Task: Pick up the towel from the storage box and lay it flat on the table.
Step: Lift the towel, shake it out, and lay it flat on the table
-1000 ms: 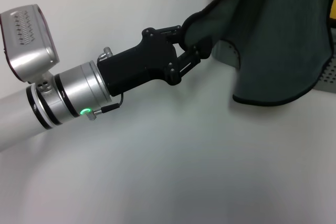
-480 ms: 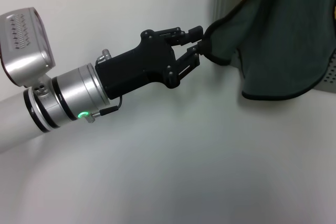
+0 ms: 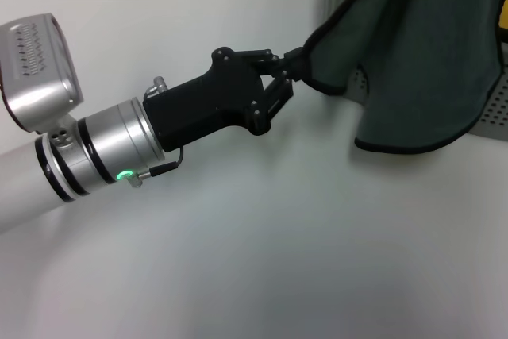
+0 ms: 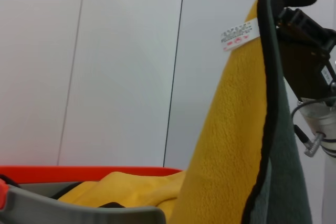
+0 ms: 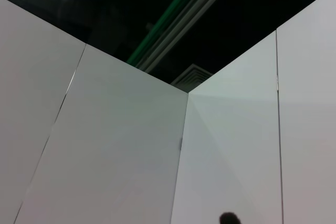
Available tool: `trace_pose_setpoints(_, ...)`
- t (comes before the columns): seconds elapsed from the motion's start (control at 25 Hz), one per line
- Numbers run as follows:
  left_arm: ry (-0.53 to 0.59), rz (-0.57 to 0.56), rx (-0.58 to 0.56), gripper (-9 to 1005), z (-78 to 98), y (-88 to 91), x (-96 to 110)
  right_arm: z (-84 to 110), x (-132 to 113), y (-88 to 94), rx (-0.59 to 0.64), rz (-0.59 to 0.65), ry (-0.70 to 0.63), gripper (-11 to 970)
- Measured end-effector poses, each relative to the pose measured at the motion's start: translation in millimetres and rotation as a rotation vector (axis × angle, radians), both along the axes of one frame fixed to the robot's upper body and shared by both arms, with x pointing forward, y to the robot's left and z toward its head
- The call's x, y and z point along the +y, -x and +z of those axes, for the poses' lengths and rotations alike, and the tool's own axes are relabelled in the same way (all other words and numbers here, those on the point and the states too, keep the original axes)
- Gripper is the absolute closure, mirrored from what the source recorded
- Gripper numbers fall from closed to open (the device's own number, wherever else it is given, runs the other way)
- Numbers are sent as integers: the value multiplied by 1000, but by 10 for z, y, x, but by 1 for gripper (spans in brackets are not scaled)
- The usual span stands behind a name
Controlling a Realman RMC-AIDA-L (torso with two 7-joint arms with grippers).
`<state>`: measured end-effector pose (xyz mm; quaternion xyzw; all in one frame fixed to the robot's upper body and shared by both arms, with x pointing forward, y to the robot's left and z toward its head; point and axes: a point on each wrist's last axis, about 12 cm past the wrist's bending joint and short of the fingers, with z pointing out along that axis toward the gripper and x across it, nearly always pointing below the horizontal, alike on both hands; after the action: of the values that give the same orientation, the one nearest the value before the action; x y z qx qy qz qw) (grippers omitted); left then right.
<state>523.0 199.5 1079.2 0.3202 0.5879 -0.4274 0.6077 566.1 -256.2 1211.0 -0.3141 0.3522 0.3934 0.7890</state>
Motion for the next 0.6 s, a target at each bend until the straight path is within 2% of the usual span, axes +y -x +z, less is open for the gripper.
trace_pose_setpoints(0.2, 31, 17, 13, 940, 14, 17, 79, -35, 33, 13, 27, 27, 17, 945)
trace_pose_setpoints(0.28, 57, 23, 10, 955, 40, 43, 162, -85, 58, 32, 68, 60, 41, 945)
trace_pose_setpoints(0.44, 134, 33, -40, 977, 134, 202, 508, -193, 75, 86, 156, 118, 87, 944)
trace_pose_setpoints(0.48, 173, 29, -60, 977, 182, 295, 663, -217, 74, 100, 177, 130, 93, 944)
trace_pose_setpoints(0.52, 173, 29, -60, 977, 182, 295, 663, -243, 72, 119, 199, 145, 100, 944)
trace_pose_setpoints(0.6, 214, 28, -65, 976, 226, 406, 837, -287, 76, 176, 230, 191, 114, 944)
